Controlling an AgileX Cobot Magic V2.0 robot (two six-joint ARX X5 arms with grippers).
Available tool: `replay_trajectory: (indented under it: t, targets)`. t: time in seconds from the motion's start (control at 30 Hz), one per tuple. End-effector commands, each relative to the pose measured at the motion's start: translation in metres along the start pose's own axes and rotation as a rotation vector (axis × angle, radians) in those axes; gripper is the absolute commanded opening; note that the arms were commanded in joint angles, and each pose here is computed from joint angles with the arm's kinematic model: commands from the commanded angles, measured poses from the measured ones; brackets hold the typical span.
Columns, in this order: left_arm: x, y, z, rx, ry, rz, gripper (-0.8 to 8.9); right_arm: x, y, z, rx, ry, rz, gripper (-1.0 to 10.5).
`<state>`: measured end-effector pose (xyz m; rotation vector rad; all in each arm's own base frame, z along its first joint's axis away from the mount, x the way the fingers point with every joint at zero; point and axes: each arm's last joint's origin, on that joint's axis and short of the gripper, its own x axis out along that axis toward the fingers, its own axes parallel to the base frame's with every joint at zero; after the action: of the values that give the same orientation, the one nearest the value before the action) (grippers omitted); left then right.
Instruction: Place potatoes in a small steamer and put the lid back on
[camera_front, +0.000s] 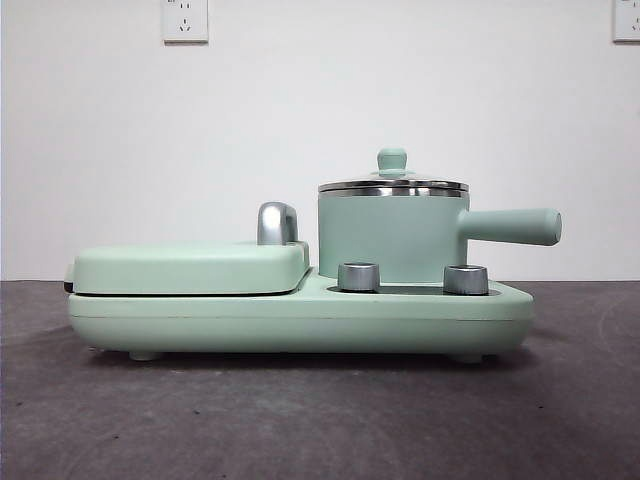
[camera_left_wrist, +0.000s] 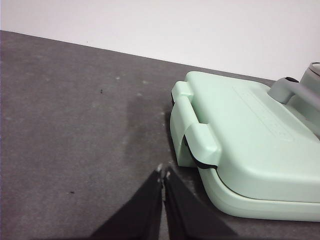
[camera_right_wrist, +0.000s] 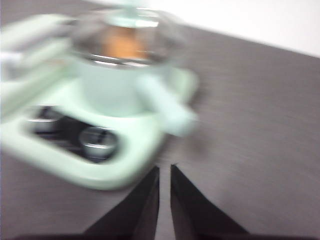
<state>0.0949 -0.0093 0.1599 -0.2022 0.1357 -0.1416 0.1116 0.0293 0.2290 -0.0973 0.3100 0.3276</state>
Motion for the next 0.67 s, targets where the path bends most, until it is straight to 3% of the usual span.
replay_trajectory:
  t: [0.03,0.33,0.43,0.67]
  targets:
    - [0.002,0.001,-0.005,0.000,0.009,0.000,0.06,-0.003,-0.007,-0.025,0.010,-0.107,-0.113,0.3]
    - [0.002,0.001,-0.005,0.000,0.010,0.000,0.06,0.001,-0.012,-0.072,0.049,-0.237,-0.214,0.3]
    - [0.002,0.001,-0.005,0.000,0.007,0.000,0.06,0.003,-0.012,-0.076,0.089,-0.209,-0.209,0.3]
    - [0.002,0.001,-0.005,0.000,0.006,0.000,0.06,0.002,-0.012,-0.075,0.086,-0.227,-0.210,0.3]
